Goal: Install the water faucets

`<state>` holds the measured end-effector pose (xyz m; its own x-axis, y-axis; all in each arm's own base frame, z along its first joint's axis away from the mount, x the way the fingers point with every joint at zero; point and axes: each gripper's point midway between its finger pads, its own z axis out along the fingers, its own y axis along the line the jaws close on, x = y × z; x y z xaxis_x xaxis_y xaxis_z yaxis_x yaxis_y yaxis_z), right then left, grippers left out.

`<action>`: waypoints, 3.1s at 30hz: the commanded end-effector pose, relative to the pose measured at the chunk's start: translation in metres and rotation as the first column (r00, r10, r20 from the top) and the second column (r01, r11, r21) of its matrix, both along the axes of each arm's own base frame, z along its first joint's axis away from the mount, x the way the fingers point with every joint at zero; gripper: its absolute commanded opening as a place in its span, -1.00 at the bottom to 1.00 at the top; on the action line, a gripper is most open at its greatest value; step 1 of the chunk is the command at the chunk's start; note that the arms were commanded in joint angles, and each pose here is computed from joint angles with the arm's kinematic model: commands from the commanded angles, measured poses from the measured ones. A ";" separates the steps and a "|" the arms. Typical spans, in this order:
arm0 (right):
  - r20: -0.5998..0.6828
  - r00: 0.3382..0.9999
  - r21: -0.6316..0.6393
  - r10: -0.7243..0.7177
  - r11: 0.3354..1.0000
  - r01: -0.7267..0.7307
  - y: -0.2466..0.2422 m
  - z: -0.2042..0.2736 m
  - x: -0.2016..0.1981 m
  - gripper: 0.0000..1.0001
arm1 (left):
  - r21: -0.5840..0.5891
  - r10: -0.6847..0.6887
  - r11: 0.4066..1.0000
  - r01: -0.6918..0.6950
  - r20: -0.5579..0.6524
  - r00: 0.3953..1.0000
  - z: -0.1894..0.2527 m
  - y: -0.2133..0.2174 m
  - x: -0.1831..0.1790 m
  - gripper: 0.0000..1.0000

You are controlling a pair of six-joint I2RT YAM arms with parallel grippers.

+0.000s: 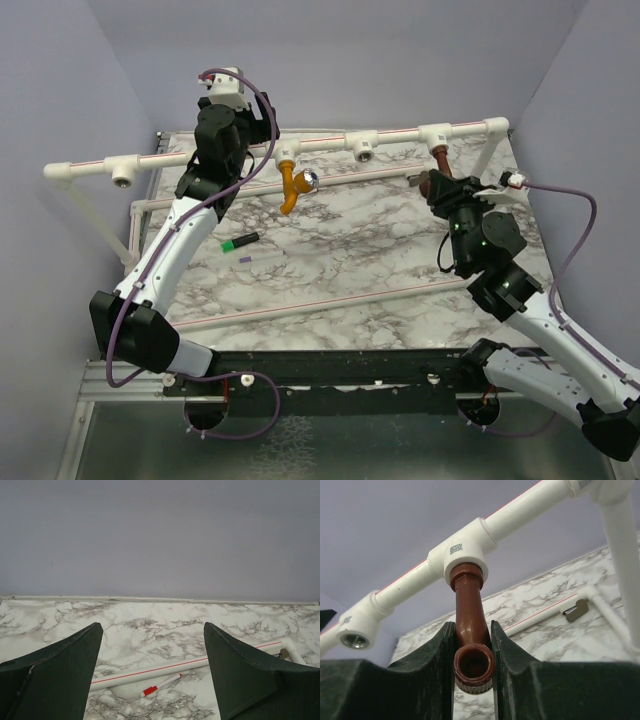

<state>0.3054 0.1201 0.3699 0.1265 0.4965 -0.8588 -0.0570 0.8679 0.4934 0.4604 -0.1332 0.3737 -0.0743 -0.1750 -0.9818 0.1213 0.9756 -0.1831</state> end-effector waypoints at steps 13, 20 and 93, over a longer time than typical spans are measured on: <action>-0.029 0.999 0.743 0.036 0.669 -0.003 0.003 0.000 -0.012 -0.99 | 0.076 -0.114 0.985 0.157 -0.400 0.909 -0.137 -0.028 -0.024 0.67; -0.039 0.998 0.850 0.052 0.527 0.006 0.006 -0.012 -0.010 -0.99 | 0.077 -0.113 0.985 0.156 -0.401 0.909 -0.138 -0.027 -0.023 0.67; -0.017 0.968 -0.950 0.252 -0.307 0.063 -0.026 0.008 -0.050 0.64 | 0.066 -0.123 0.984 0.166 -0.423 0.898 -0.147 -0.031 -0.022 0.67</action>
<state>0.2458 0.0973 0.3763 0.3304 -0.8094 -0.4855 -0.2495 0.4212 -0.8720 0.4609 -0.1354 0.3722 -0.0822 -0.1780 -0.9806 0.1295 0.9737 -0.1876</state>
